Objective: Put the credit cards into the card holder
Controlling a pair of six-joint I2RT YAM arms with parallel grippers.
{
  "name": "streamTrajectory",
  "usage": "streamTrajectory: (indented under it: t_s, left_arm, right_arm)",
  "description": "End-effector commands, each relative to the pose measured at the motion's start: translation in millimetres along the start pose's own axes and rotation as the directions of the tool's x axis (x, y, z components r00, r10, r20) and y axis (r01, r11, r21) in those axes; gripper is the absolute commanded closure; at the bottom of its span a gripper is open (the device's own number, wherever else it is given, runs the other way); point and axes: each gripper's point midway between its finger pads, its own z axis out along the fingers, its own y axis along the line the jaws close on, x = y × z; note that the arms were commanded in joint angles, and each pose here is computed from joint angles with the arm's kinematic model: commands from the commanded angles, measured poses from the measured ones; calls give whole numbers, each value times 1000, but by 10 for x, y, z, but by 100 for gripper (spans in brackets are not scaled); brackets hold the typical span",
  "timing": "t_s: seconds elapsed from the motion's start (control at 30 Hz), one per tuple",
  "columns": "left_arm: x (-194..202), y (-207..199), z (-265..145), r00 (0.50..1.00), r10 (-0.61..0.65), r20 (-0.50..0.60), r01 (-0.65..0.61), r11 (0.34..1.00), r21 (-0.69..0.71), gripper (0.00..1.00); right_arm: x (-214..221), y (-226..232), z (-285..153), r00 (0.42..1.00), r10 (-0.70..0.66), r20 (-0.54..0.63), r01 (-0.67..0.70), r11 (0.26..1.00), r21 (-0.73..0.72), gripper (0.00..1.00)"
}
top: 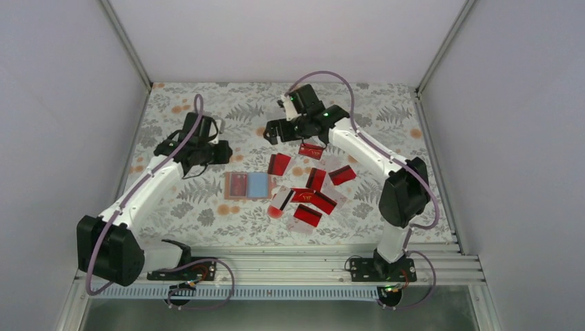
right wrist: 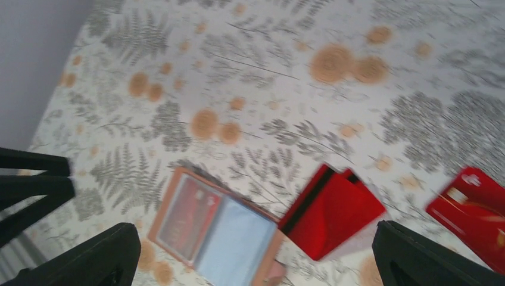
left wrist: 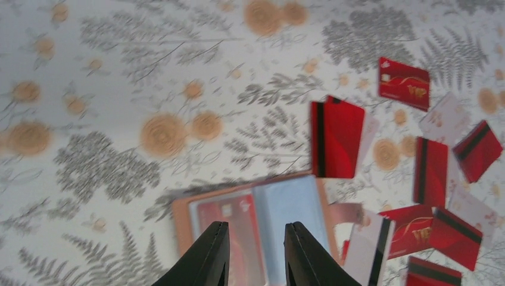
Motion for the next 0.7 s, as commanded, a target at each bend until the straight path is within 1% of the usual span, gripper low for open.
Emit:
streamTrajectory:
  t_s: [0.0, 0.1, 0.17, 0.23, 0.27, 0.33, 0.4, 0.5, 0.6, 0.67]
  left_arm:
    - [-199, -257, 79, 998, 66, 19, -66, 997, 50, 74]
    - [-215, -375, 186, 997, 81, -2, -81, 995, 59, 73]
    - [-192, -442, 286, 996, 90, -26, -88, 994, 64, 68]
    - [-155, -546, 376, 993, 112, -45, -108, 991, 77, 62]
    - [-142, -589, 430, 991, 121, -55, -116, 990, 82, 61]
    - [-133, -695, 494, 988, 141, -62, -134, 986, 97, 54]
    - [-134, -788, 550, 985, 156, -68, -149, 983, 108, 44]
    - [-155, -887, 593, 984, 167, -67, -158, 980, 125, 33]
    - [-151, -928, 618, 983, 172, -67, -163, 978, 132, 28]
    - [-121, -923, 642, 982, 176, -74, -166, 977, 131, 25]
  right_arm:
    - [35, -411, -121, 996, 90, 27, -92, 991, 96, 1]
    - [134, -682, -208, 992, 119, 30, -122, 980, 155, 1]
    - [218, -918, -277, 988, 151, 28, -153, 961, 230, 1]
    - [347, -1197, -333, 982, 186, 17, -180, 921, 345, 1]
    - [425, -1301, -353, 979, 205, 3, -191, 903, 386, 1]
    - [602, -1484, -380, 966, 257, -16, -222, 864, 451, 1]
    - [751, -1566, -382, 952, 303, -37, -250, 843, 476, 3]
    - [932, -1589, -353, 924, 378, -59, -304, 818, 488, 4]
    - [1104, -1563, -267, 882, 462, -88, -367, 793, 486, 4]
    - [1230, -1583, -214, 851, 516, -93, -404, 758, 512, 1]
